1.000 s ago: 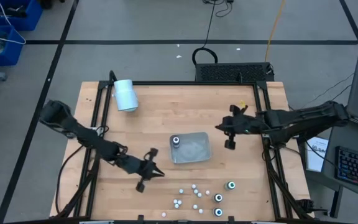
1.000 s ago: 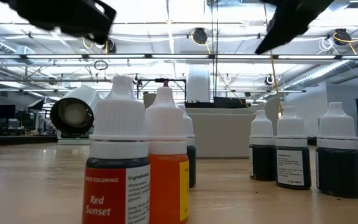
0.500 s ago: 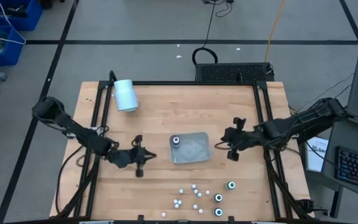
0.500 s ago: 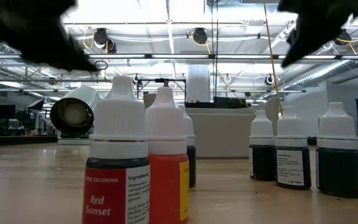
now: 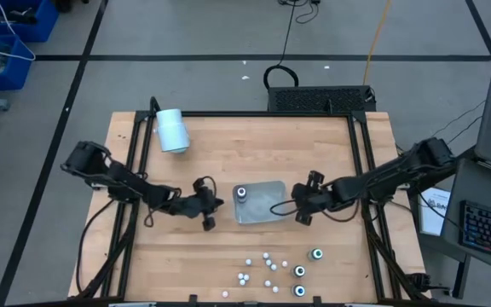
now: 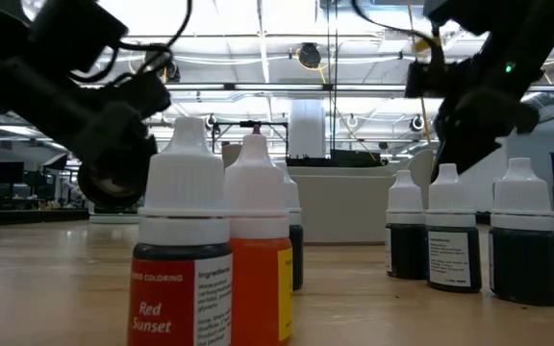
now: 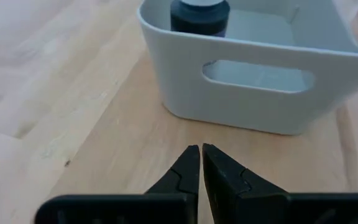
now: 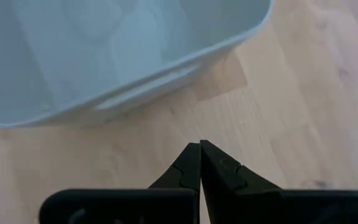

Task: Pick & Place food coloring
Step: Adjust the bin on the table

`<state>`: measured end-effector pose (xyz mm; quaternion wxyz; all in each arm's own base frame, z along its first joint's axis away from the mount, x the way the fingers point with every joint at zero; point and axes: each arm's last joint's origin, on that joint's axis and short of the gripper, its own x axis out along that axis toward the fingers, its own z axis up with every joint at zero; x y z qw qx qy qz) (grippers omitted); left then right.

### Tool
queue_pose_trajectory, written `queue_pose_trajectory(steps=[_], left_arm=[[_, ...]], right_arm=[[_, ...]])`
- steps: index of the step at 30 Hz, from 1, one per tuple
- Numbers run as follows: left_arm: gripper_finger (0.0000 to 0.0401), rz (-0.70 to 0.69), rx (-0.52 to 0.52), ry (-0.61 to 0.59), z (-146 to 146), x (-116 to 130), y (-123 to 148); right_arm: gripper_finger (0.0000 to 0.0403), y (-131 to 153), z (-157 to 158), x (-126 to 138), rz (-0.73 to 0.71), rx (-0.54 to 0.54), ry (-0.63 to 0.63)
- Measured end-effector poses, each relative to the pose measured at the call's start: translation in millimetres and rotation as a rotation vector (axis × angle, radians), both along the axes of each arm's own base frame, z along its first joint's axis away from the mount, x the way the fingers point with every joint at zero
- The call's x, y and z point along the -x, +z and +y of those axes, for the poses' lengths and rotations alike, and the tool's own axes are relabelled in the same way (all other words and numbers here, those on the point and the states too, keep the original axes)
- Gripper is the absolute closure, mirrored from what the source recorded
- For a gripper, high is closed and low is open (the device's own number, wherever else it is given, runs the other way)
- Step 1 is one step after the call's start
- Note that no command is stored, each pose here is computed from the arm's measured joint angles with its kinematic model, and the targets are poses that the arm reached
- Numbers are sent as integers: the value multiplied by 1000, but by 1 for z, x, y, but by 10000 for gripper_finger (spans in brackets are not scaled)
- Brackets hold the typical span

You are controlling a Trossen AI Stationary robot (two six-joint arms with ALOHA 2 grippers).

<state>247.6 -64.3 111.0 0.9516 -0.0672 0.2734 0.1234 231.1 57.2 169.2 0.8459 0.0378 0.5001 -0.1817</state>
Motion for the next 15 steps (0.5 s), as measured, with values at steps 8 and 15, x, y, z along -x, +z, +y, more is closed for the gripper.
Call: queue_pose_trajectory(steps=[8, 15], left_arm=[[375, 29, 10, -4, 7, -21, -7], [375, 31, 16, -15, 13, -27, -6]], right_arm=[[403, -16, 1, -10, 22, 2, -5], [403, -17, 7, -20, -49, -87, 41]])
